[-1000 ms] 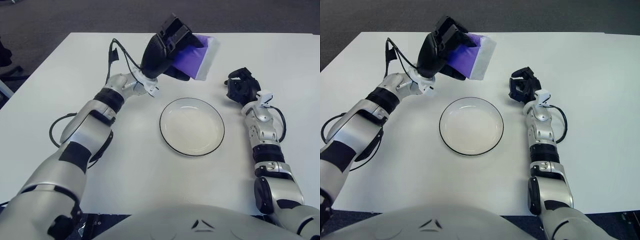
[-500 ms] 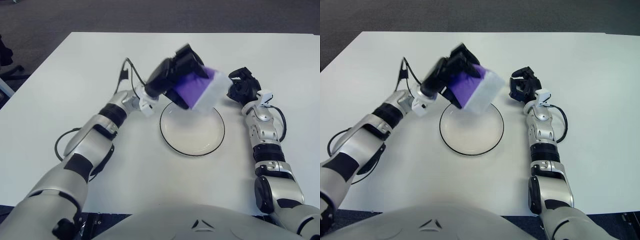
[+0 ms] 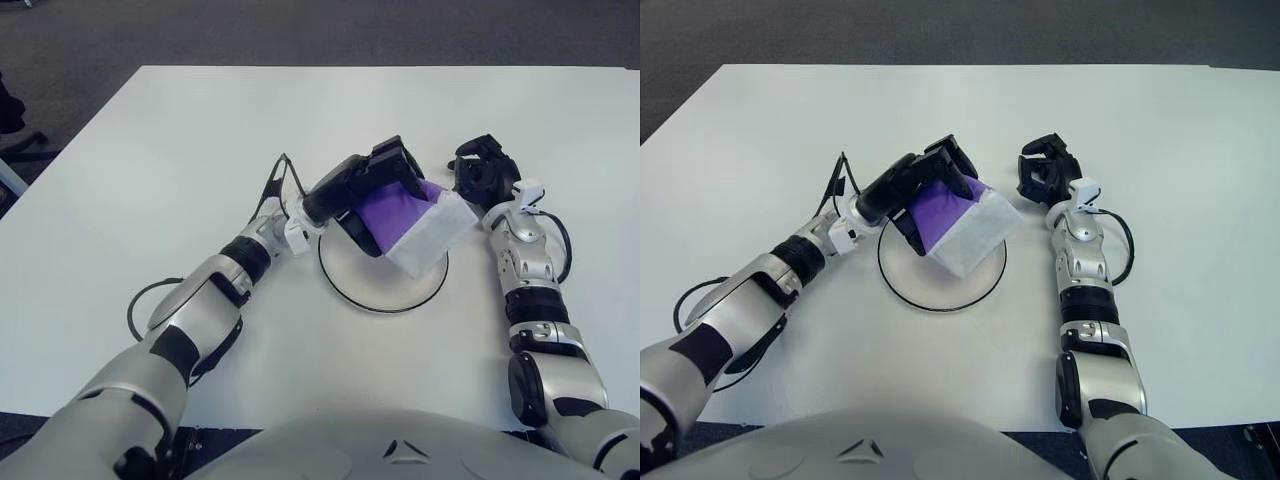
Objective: Put the tissue paper into the plate.
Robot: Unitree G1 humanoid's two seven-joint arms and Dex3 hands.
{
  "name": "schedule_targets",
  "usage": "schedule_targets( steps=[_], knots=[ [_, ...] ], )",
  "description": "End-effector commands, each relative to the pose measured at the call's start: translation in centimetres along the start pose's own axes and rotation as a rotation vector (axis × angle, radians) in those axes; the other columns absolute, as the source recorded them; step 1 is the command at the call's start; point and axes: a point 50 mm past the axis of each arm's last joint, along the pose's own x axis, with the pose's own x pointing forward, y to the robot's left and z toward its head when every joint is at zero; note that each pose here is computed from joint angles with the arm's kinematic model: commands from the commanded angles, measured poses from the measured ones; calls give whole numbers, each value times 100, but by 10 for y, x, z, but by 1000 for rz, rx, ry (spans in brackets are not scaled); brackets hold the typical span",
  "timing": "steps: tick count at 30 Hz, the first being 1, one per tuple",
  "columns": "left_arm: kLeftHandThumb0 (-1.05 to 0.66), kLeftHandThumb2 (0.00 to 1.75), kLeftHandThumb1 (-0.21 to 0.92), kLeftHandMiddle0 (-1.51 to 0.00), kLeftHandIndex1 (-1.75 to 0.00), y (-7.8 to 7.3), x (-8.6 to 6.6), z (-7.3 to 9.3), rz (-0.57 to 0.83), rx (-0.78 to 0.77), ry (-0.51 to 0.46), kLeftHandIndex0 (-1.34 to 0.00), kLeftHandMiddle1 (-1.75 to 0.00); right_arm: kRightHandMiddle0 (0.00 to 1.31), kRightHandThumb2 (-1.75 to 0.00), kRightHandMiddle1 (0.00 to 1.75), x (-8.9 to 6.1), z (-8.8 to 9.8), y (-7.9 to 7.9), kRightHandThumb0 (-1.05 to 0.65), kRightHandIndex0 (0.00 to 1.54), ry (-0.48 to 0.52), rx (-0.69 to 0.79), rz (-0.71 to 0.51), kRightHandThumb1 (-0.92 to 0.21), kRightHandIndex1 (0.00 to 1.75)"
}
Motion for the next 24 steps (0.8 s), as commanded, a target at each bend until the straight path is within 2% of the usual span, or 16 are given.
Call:
schedule_targets(
  steps=[1, 4, 6, 7, 8, 9, 10, 13, 16, 20, 22, 24],
  knots=[
    [41, 105, 52, -45, -175, -1, -8, -3, -82, -54, 110, -51, -175, 27, -100, 175, -22, -51, 1, -1, 59, 234, 29, -5, -52, 151],
    [40, 100, 56, -42, -175, 0, -10, -5, -153, -116, 187, -43, -175, 27, -101, 175, -22, -51, 1, -1, 59, 234, 27, -3, -52, 151],
    [20, 79, 67, -39, -165, 0, -12, -5, -221, -165, 257, -39, -165, 27, -101, 175, -22, -51, 1, -1, 59, 235, 25, -1, -52, 151],
    [23, 73, 70, -39, -149, 0, -13, -5, -252, -178, 286, -34, -163, 27, -101, 175, -22, -51, 1, -1, 60, 235, 24, 0, -52, 151],
    [27, 57, 78, -41, -122, 1, -14, -5, -287, -167, 305, -30, -158, 27, -101, 175, -22, -51, 1, -1, 60, 236, 24, 1, -52, 150],
    [-4, 47, 83, -41, -98, 1, -15, -4, -310, -160, 318, -25, -152, 27, -101, 175, -22, -51, 1, -1, 60, 236, 23, 1, -52, 150],
    [-24, 41, 86, -41, -80, 2, -15, -3, -323, -145, 319, -24, -147, 27, -100, 175, -22, -51, 1, -1, 60, 236, 23, 2, -52, 150],
    [-54, 40, 90, -43, -56, 3, -14, 0, -345, -95, 307, -25, -137, 27, -100, 175, -22, -51, 1, -1, 60, 236, 23, 3, -52, 150],
    [-66, 45, 91, -45, -49, 5, -13, 2, -370, -15, 279, -28, -129, 27, -100, 175, -22, -51, 1, -1, 60, 236, 22, 4, -52, 149],
    [-81, 60, 92, -51, -40, 5, -13, 4, -415, 63, 255, -32, -105, 28, -100, 175, -21, -51, 1, -1, 60, 237, 22, 6, -52, 149],
    [-87, 67, 92, -54, -30, 6, -13, 5, -449, 109, 244, -33, -79, 28, -100, 175, -21, -51, 0, -1, 60, 237, 22, 7, -52, 149],
    [-92, 75, 92, -57, -16, 9, -13, 8, -474, 151, 234, -33, -40, 28, -100, 175, -21, -51, 0, -1, 60, 237, 22, 8, -52, 149]
  ],
)
